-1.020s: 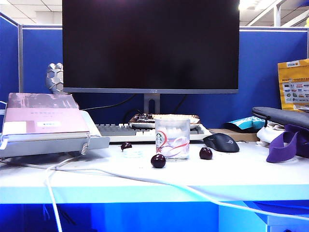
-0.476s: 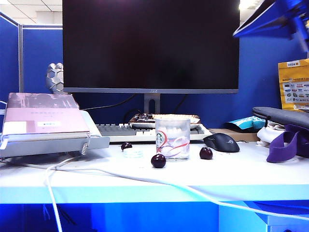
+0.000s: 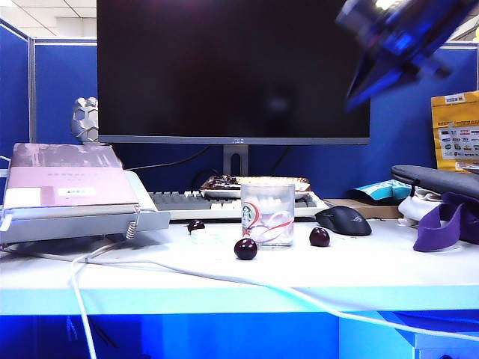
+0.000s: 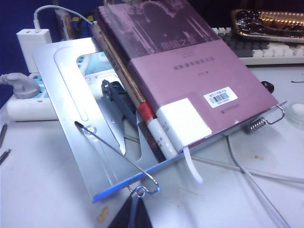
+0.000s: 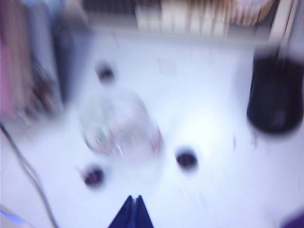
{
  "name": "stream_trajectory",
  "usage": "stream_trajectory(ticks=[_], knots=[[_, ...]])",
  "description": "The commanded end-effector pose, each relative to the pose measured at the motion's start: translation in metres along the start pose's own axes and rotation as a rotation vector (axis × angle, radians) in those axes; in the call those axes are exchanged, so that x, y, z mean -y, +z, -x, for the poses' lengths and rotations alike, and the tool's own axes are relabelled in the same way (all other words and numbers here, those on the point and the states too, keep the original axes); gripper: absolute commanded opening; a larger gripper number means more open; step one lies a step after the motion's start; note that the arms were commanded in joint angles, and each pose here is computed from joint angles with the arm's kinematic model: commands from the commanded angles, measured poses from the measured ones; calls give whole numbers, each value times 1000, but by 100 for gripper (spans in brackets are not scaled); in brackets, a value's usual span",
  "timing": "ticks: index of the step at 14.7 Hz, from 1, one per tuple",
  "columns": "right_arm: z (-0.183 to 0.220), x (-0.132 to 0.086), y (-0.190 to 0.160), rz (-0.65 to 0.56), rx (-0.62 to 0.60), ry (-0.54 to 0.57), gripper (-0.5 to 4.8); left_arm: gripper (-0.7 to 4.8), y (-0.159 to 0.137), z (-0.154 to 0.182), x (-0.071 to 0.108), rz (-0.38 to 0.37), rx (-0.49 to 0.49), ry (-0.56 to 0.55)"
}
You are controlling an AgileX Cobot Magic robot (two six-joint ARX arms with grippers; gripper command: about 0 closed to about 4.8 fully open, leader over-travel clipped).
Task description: Pick up the cherry on the right side of the glass and put it inside the glass.
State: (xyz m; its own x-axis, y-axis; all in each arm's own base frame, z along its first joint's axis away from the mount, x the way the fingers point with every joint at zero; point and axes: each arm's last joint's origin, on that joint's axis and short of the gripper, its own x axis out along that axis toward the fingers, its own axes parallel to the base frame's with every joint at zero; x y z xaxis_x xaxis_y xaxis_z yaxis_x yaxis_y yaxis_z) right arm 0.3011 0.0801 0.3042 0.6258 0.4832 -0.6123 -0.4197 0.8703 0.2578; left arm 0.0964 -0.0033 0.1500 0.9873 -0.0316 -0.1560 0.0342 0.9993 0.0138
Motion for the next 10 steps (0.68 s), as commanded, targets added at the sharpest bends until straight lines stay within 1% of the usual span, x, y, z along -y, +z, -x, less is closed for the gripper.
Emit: stream_trajectory(ticks=[1, 2, 3, 5, 7, 8, 9, 10], knots=[[-28, 3, -1, -23, -198, -117, -5, -5, -1, 0, 0, -4, -9, -4], [-41, 6, -2, -36, -257, -122, -5, -5, -1, 0, 0, -4, -9, -3], [-53, 9, -2, -50, -278, -123, -5, -5, -1, 0, 0, -4, -9, -4], [-70, 14, -4, -105, -271, -103, -5, -5, -1, 0, 0, -4, -9, -3], [-85, 18, -5, -116, -251, -88, -5, -5, -1, 0, 0, -4, -9, -3], [-91, 21, -5, -119, -241, -92, 15, -5, -1, 0, 0, -4, -9, -3], [-94, 22, -5, -118, -235, -96, 95, -5, -1, 0, 0, -4, -9, -3], [-97, 22, -5, -118, -233, -95, 250, -5, -1, 0, 0, -4, -9, -3]])
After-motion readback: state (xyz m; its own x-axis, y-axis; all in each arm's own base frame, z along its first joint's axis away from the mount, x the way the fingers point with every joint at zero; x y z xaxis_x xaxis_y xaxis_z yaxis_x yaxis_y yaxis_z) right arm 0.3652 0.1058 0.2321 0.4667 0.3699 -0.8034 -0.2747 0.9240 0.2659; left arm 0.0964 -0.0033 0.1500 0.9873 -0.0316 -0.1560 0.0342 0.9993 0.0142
